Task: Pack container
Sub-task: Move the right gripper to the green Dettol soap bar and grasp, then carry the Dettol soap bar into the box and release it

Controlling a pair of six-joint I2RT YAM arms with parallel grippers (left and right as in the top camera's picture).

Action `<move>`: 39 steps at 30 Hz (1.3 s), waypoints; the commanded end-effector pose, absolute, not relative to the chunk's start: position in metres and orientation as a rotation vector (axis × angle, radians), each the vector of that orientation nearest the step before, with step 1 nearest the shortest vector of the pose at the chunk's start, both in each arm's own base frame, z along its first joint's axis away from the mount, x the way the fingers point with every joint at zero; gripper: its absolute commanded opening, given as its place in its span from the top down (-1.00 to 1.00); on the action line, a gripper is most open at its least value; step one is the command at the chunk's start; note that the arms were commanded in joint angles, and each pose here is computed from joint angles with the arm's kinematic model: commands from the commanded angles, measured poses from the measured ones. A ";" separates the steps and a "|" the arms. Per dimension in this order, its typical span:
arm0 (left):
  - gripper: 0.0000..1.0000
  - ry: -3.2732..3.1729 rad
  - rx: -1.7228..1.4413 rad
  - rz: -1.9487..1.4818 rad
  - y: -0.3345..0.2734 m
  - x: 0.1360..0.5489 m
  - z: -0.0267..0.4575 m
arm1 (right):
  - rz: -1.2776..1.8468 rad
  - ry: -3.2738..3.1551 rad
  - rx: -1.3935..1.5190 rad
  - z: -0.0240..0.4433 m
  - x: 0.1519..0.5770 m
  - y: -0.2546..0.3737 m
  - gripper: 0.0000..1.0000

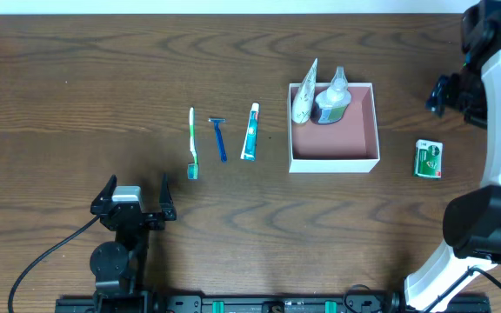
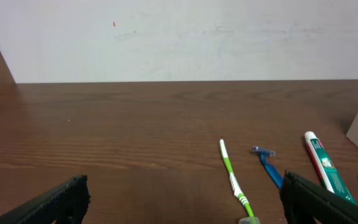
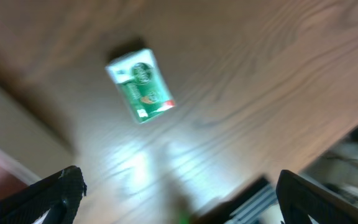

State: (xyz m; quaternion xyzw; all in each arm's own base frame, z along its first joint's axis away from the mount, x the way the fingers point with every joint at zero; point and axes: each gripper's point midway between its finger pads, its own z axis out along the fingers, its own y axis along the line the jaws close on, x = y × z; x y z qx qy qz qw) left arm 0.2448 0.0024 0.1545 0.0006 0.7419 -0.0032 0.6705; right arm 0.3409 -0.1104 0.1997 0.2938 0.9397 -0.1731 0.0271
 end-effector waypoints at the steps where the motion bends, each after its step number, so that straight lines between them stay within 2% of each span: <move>1: -0.96 1.714 0.016 -0.013 0.001 0.244 0.139 | -0.709 2.934 0.682 0.195 0.343 -0.131 -0.99; 9: -0.96 1.714 0.016 -0.013 0.001 0.244 0.139 | -0.087 3.088 0.066 0.131 0.371 -0.068 -0.93; 23: -0.96 1.714 0.016 -0.013 0.001 0.244 0.139 | -0.061 3.132 0.258 0.067 0.345 -0.103 -0.92; 39: -0.96 1.714 0.016 -0.013 0.001 0.244 0.139 | -0.059 3.095 0.233 0.005 0.334 -0.101 -0.98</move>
